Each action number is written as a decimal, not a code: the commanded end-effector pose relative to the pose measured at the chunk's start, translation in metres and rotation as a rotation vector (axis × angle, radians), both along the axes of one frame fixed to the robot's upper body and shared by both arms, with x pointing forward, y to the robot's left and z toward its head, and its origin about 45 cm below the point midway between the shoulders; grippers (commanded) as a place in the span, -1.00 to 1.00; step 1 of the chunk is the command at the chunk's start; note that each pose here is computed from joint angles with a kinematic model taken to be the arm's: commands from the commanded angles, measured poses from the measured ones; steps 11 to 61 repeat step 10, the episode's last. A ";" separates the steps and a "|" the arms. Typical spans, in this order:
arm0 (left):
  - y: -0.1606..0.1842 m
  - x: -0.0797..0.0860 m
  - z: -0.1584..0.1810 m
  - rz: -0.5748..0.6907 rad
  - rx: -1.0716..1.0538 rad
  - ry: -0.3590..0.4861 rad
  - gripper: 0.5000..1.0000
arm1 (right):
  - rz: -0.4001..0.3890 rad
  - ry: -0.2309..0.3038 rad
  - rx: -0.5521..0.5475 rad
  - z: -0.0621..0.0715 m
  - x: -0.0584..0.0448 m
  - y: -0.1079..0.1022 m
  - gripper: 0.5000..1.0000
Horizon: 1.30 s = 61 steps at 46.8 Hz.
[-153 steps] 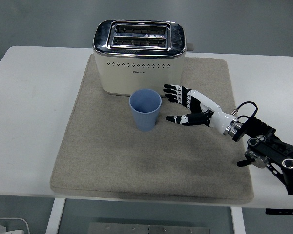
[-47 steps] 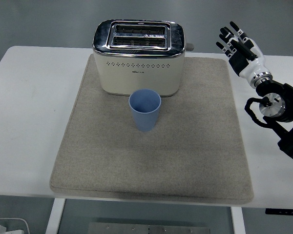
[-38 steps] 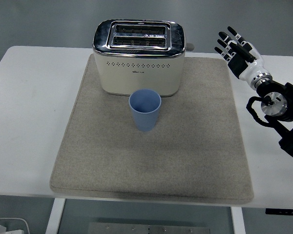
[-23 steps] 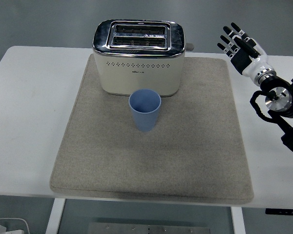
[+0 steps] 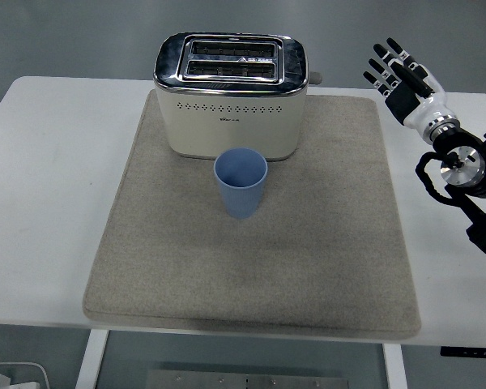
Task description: Put the water cup in front of the bread machine
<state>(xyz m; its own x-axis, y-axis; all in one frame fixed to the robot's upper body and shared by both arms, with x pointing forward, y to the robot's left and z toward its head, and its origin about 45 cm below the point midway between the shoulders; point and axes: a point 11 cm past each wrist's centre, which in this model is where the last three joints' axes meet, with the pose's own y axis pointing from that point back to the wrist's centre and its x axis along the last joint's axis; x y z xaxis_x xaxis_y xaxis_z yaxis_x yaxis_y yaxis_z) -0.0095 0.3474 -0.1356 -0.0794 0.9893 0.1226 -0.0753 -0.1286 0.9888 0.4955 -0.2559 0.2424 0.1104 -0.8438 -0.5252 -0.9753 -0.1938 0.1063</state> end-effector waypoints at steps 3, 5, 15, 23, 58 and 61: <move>0.000 0.000 0.000 0.000 0.000 0.000 1.00 | 0.008 0.001 0.004 -0.002 -0.001 0.002 0.70; 0.000 0.000 0.000 0.000 0.000 0.000 1.00 | 0.007 0.000 0.007 -0.002 -0.001 0.003 0.70; 0.000 0.000 0.000 0.000 0.000 0.000 1.00 | 0.004 0.001 0.008 -0.002 -0.001 0.003 0.70; 0.000 0.000 0.000 0.000 0.000 0.000 1.00 | 0.004 0.001 0.008 -0.002 -0.001 0.003 0.70; 0.000 0.000 0.000 0.000 0.000 0.000 1.00 | 0.004 0.001 0.008 -0.002 -0.001 0.003 0.70; 0.000 0.000 0.000 0.000 0.000 0.000 1.00 | 0.004 0.001 0.008 -0.002 -0.001 0.003 0.70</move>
